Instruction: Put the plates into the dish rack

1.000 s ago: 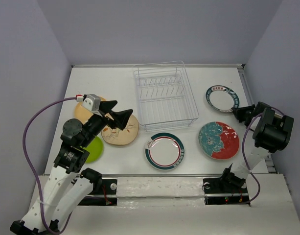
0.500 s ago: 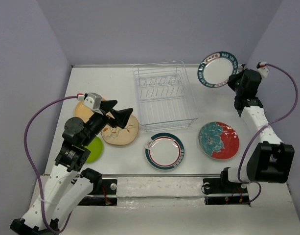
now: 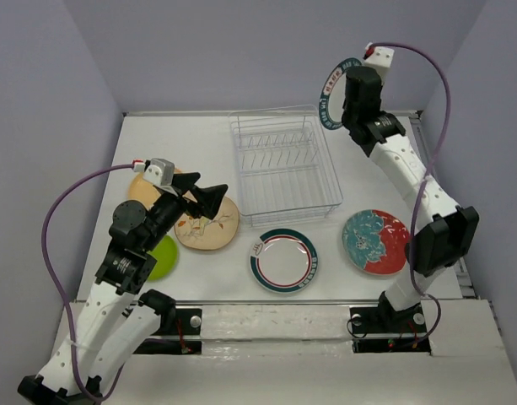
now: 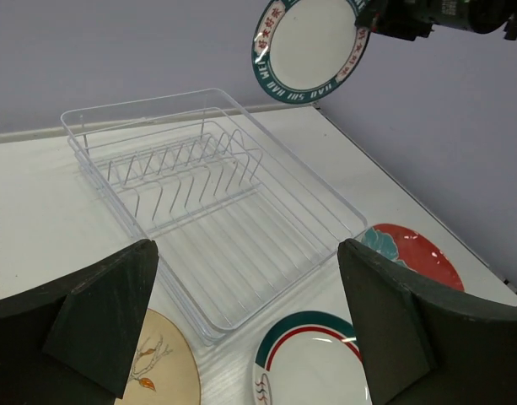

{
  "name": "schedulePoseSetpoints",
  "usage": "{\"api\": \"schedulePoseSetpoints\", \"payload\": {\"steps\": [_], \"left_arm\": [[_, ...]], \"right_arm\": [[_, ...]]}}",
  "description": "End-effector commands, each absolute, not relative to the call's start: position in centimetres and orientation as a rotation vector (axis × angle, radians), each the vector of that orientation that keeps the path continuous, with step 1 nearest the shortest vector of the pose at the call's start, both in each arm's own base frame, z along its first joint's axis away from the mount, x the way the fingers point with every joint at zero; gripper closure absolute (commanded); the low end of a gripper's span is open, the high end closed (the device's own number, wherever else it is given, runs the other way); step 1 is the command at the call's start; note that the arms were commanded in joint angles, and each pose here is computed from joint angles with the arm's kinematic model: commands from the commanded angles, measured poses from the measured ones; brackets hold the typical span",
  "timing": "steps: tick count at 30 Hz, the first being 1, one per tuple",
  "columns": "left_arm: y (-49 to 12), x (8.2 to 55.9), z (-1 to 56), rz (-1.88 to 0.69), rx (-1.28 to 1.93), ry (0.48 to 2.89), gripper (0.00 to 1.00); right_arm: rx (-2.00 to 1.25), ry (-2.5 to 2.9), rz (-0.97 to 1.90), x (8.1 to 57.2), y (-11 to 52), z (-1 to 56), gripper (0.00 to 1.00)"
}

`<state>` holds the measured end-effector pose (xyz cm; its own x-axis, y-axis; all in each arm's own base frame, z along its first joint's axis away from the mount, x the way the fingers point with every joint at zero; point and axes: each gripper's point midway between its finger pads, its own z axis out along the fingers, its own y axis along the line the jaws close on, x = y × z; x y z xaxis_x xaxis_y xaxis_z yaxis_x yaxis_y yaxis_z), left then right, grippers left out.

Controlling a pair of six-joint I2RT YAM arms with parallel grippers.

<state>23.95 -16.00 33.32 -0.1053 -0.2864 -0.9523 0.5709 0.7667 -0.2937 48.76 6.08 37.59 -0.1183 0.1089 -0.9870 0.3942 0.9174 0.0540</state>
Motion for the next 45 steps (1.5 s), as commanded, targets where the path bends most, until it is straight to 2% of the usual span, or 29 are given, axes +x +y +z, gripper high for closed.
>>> {"api": "schedulePoseSetpoints", "payload": {"steps": [1, 8, 19, 26, 28, 29, 32, 36, 38, 39, 45], "left_arm": [[-15.7, 23.9, 36.0, -0.734, 0.225, 1.449, 0.01], [-15.8, 24.0, 35.9, -0.734, 0.223, 1.455, 0.01], [-15.8, 24.0, 35.9, -0.736, 0.223, 1.457, 0.01], [-15.6, 24.9, 34.9, -0.709, 0.193, 1.498, 0.01], [-15.3, 25.6, 34.2, -0.681, 0.165, 1.528, 0.01], [-15.2, 25.8, 34.1, -0.673, 0.154, 1.533, 0.01], [-14.4, 26.5, 33.4, -0.651, 0.072, 1.557, 0.01], [-13.6, 28.0, 30.7, -0.610, -0.060, 1.659, 0.01], [-13.2, 28.5, 27.6, -0.564, -0.125, 1.776, 0.01], [-12.5, 28.5, 25.6, -0.544, -0.186, 1.849, 0.01], [-9.4, 26.9, 16.2, -0.517, -0.501, 2.108, 0.11]], "right_arm": [[0.330, 1.735, -0.481, 48.6, 6.2, 37.6, 0.93], [0.232, 1.808, -0.480, 50.6, 10.5, 34.5, 0.93], [0.123, 1.910, -0.526, 52.1, 13.1, 28.8, 0.93], [0.069, 1.933, -0.467, 53.0, 15.1, 27.8, 0.92], [0.064, 1.928, -0.424, 53.1, 15.6, 28.3, 0.75], [0.059, 1.929, -0.401, 53.0, 15.8, 28.5, 0.58], [0.038, 1.929, -0.316, 52.5, 16.6, 29.4, 0.37], [-0.011, 1.938, -0.144, 51.0, 18.2, 30.7, 0.31], [-0.043, 1.957, -0.082, 50.0, 18.8, 30.2, 0.30], [-0.058, 1.927, 0.013, 49.1, 19.5, 31.9, 0.30], [-0.120, 1.872, 0.266, 43.7, 20.5, 32.4, 0.30]]}}
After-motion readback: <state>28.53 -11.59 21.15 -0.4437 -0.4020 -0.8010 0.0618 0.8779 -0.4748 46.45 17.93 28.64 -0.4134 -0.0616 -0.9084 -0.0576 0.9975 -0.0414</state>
